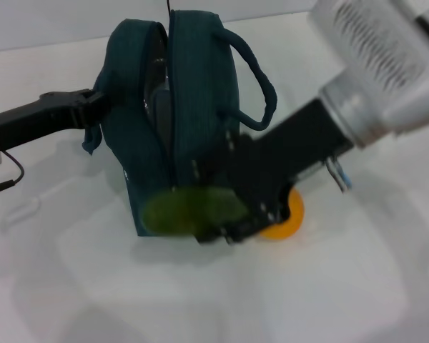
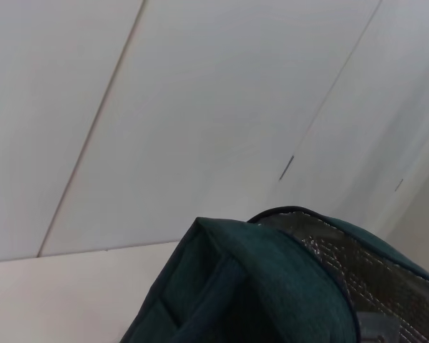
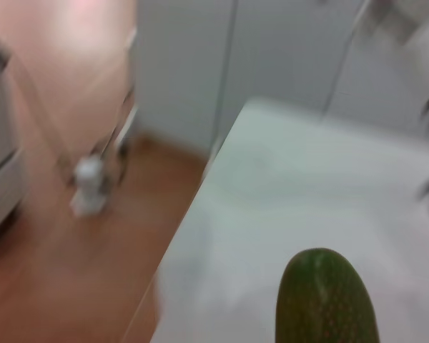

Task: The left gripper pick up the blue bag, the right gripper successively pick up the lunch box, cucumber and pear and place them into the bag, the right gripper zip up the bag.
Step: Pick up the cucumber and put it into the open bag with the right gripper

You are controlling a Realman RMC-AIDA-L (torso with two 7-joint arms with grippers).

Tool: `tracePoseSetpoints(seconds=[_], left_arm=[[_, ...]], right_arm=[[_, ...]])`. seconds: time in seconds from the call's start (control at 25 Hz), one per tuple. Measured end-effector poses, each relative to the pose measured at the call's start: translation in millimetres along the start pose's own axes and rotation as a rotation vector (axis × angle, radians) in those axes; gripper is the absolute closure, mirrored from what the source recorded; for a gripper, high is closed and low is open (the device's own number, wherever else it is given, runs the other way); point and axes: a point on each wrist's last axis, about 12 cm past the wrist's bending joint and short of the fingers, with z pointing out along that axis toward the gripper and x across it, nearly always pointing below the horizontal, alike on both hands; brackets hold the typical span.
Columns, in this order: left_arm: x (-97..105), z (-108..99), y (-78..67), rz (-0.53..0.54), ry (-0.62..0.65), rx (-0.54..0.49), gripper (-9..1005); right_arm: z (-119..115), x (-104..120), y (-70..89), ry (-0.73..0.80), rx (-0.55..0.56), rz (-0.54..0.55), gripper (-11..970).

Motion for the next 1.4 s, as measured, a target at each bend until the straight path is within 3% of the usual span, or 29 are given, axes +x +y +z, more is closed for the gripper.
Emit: tracePoseSetpoints(seconds=[0.28, 0.48, 0.72, 1.0, 1.4], left_arm=[[0.3, 0.4, -1.2, 0.016, 0.0, 0.008, 938], [1.3, 1.1, -2.3, 0.018, 0.004, 0.015, 938], [-1.1, 0.9, -10.5, 0.04, -0.021, 0.085, 937], [-7.6, -2.0, -20.5, 0.045, -0.056, 0.172, 937], [-11.6, 1.3, -24.2, 0.053, -0.055, 0.2, 936]], right_arm=[[-29.4, -5.2, -9.1, -0.261, 0.159, 0.038, 411], [-55.7, 10.6, -20.5, -0.479, 0.307, 0.159, 411], [-86.3, 32.1, -24.4, -0.694, 0.397, 0.268, 411], [-99.6, 54.5, -31.1, -0.784, 0.448, 0.384, 411], [-89.5, 75.4, -47.7, -0.769, 0.455, 0.538, 410]])
